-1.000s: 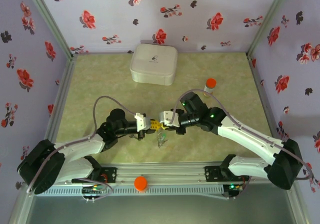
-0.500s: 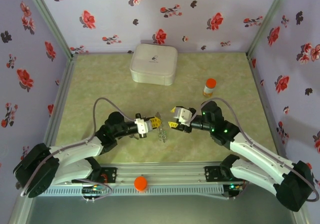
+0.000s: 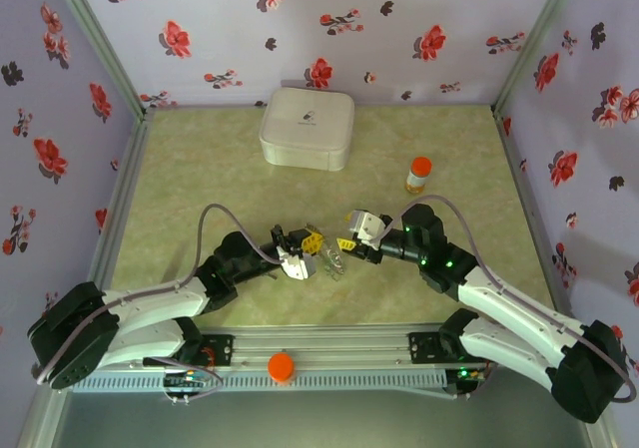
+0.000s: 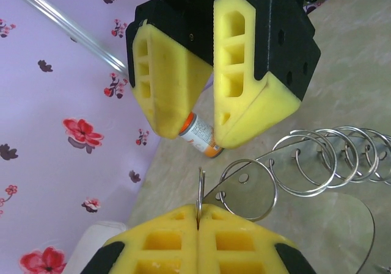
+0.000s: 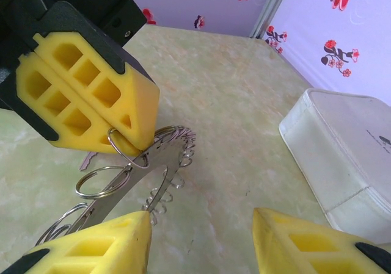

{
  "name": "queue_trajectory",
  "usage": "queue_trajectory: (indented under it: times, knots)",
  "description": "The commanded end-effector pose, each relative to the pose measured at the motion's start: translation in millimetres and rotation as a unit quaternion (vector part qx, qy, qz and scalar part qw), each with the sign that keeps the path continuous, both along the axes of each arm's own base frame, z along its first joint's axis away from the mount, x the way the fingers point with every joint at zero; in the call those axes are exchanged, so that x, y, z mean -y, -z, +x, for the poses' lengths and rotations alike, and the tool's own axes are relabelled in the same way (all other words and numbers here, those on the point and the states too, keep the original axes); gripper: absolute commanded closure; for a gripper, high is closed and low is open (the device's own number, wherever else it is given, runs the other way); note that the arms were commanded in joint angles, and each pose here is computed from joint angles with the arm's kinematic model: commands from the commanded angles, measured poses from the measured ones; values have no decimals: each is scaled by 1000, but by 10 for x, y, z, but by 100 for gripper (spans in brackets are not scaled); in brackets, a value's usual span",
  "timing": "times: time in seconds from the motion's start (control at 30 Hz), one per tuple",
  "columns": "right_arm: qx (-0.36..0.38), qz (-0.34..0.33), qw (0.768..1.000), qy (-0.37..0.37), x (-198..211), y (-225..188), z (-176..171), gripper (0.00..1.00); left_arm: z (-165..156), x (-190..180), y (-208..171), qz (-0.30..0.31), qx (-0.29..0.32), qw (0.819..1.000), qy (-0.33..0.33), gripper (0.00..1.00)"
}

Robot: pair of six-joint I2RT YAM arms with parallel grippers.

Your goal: Put the keys on the keyring

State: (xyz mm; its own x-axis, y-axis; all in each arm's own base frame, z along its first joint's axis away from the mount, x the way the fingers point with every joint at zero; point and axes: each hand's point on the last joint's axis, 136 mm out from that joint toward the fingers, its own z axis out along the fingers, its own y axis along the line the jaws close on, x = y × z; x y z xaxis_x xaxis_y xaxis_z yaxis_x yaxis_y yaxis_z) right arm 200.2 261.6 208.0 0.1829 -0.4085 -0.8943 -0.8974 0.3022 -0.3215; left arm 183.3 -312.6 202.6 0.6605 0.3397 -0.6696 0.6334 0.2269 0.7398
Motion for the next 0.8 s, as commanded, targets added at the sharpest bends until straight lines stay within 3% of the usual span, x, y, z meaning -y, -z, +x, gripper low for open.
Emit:
queue_trajectory:
  times: [0.0, 0.13, 0.27, 0.47, 0.77]
  knots:
    - [3, 13, 1000, 1, -13, -36, -13, 52, 14, 15, -193, -22, 41, 999, -5, 100]
    - [4, 17, 1000, -10, -43, -69, -47, 55, 4, 12, -236, -39, 22, 999, -4, 100]
    - [2, 9, 999, -47, -137, -102, -164, 59, 36, -37, -350, -97, -47, 994, -11, 100]
    - [24, 14, 997, -76, -270, -244, -250, 69, 15, -132, -440, -167, -195, 966, 34, 100]
    - [53, 24, 995, -77, -291, -475, -254, 77, -113, -127, -474, -188, -285, 932, 118, 100]
